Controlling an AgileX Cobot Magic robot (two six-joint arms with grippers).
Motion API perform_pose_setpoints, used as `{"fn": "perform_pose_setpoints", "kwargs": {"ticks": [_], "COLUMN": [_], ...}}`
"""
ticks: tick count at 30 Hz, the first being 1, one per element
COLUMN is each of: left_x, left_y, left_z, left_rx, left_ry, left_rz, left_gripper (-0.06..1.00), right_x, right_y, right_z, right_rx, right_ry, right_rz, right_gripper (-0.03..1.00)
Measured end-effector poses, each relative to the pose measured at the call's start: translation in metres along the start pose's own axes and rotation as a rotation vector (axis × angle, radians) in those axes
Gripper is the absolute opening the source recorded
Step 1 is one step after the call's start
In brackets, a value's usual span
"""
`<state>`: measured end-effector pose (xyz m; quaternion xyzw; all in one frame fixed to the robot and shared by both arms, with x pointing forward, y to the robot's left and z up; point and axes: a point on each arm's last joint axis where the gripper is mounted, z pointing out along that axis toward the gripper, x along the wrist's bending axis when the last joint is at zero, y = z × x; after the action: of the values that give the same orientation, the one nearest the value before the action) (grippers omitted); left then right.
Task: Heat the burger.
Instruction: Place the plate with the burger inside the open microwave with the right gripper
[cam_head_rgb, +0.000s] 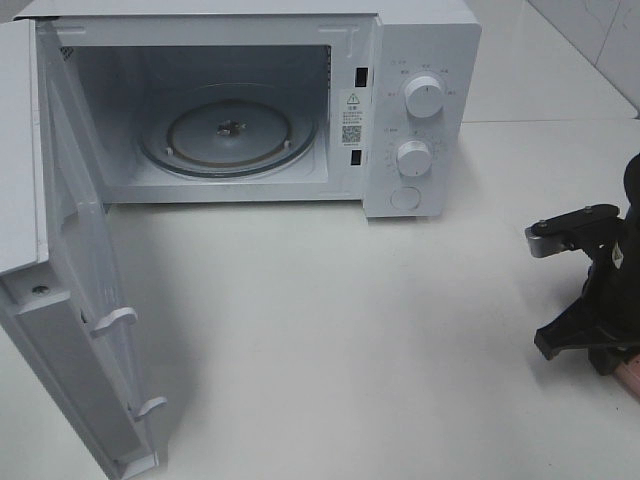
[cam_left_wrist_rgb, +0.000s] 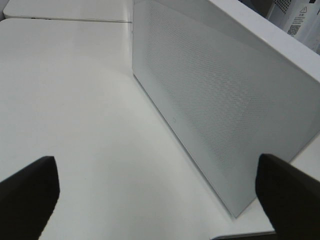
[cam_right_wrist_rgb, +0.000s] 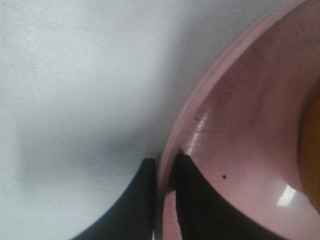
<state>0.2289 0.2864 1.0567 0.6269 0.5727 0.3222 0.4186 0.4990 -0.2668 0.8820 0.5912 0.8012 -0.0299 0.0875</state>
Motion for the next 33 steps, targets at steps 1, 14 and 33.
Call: {"fn": "perform_pose_setpoints", "kwargs": {"ticks": [1,14,33], "left_x": [0.0,0.0,0.0], "left_y": [0.0,0.0,0.0], "left_z": [0.0,0.0,0.0], "left_rx": [0.0,0.0,0.0], "left_ry": [0.0,0.0,0.0], "left_rz": [0.0,0.0,0.0], "left_gripper": [0.99,0.99,0.99], "right_x": [0.0,-0.001,0.028], "right_y": [0.0,-0.001,-0.008], "right_z": [0.0,-0.009,-0.05], "right_rx": [0.002,0.003,-0.062], "right_ry": [-0.009,-0.123,-0.217], "right_rz": [0.005,0.023,-0.056], "right_gripper": [0.08,0.01,0.01]}}
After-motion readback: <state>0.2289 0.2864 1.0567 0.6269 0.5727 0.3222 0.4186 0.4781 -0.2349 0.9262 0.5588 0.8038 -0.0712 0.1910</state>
